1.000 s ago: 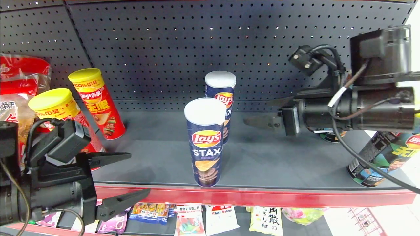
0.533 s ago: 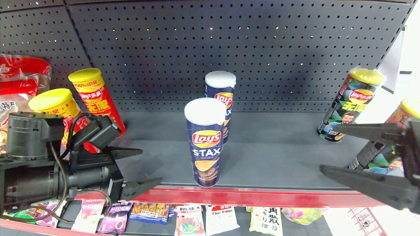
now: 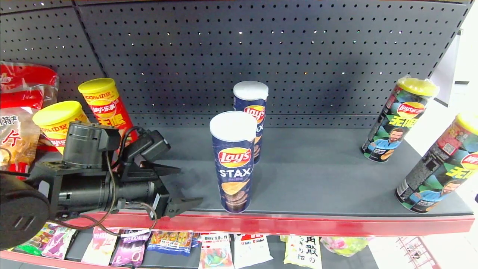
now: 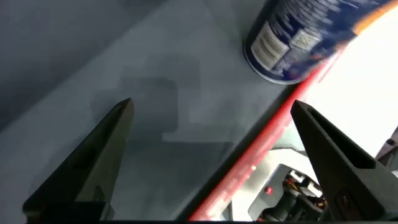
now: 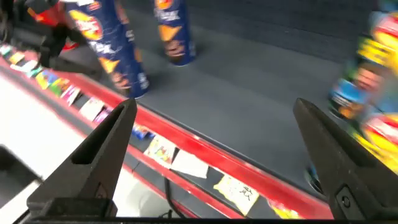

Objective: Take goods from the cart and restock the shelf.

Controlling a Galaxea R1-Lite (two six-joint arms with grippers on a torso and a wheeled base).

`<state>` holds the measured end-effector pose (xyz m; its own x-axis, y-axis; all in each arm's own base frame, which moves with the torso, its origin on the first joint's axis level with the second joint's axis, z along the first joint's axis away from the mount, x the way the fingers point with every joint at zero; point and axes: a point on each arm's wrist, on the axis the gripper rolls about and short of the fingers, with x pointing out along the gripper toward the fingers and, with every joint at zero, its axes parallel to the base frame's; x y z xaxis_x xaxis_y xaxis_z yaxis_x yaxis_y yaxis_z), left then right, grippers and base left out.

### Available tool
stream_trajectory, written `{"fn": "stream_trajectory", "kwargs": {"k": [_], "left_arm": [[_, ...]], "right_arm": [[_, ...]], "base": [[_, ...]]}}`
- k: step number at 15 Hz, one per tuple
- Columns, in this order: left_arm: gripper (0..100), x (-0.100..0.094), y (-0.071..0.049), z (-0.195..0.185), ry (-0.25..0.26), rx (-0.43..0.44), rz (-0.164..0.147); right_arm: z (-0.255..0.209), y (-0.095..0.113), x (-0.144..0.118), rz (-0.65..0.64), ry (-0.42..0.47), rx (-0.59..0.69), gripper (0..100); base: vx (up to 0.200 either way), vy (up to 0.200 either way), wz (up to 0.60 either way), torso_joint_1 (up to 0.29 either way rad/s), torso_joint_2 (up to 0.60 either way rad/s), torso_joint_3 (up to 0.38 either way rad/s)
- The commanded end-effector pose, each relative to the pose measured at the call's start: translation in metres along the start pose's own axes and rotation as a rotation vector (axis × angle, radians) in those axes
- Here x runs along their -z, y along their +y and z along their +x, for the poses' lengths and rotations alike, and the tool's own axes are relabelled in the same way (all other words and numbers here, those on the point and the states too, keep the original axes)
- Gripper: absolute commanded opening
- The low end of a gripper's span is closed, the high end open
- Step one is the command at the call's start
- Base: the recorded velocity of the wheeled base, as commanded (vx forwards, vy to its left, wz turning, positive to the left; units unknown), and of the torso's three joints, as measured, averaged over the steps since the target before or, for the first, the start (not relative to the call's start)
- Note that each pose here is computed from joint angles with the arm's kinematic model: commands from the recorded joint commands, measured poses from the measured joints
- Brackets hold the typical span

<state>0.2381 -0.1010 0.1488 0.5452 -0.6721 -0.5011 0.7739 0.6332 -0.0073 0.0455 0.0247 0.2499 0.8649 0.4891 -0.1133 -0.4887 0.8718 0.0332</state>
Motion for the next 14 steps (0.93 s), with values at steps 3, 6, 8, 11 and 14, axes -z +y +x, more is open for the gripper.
{"fn": "stream_trajectory", "kwargs": {"k": [3, 6, 8, 11, 14], "left_arm": [[100, -0.002, 0.007, 0.018, 0.02, 0.011, -0.006], [100, -0.007, 0.005, 0.027, 0.017, 0.031, 0.008], [100, -0.007, 0.004, 0.032, 0.026, 0.043, 0.01], [100, -0.01, 0.007, 0.04, 0.026, 0.044, 0.011], [100, -0.014, 0.011, 0.044, 0.016, 0.04, 0.014]], "right_arm": [[-0.009, -0.001, 0.0, 0.012, -0.036, 0.021, 100], [-0.008, -0.001, 0.0, 0.014, -0.03, 0.019, 100], [-0.008, -0.001, 0.0, 0.014, -0.03, 0.019, 100], [-0.008, -0.001, 0.0, 0.037, -0.029, 0.021, 100], [-0.008, -0.001, 0.0, 0.042, -0.029, 0.021, 100]], "base": [[0.0, 0.0, 0.0, 0.0, 0.0, 0.0], [0.0, 0.0, 0.0, 0.0, 0.0, 0.0], [0.0, 0.0, 0.0, 0.0, 0.0, 0.0], [0.0, 0.0, 0.0, 0.0, 0.0, 0.0], [0.0, 0.0, 0.0, 0.0, 0.0, 0.0]]}}
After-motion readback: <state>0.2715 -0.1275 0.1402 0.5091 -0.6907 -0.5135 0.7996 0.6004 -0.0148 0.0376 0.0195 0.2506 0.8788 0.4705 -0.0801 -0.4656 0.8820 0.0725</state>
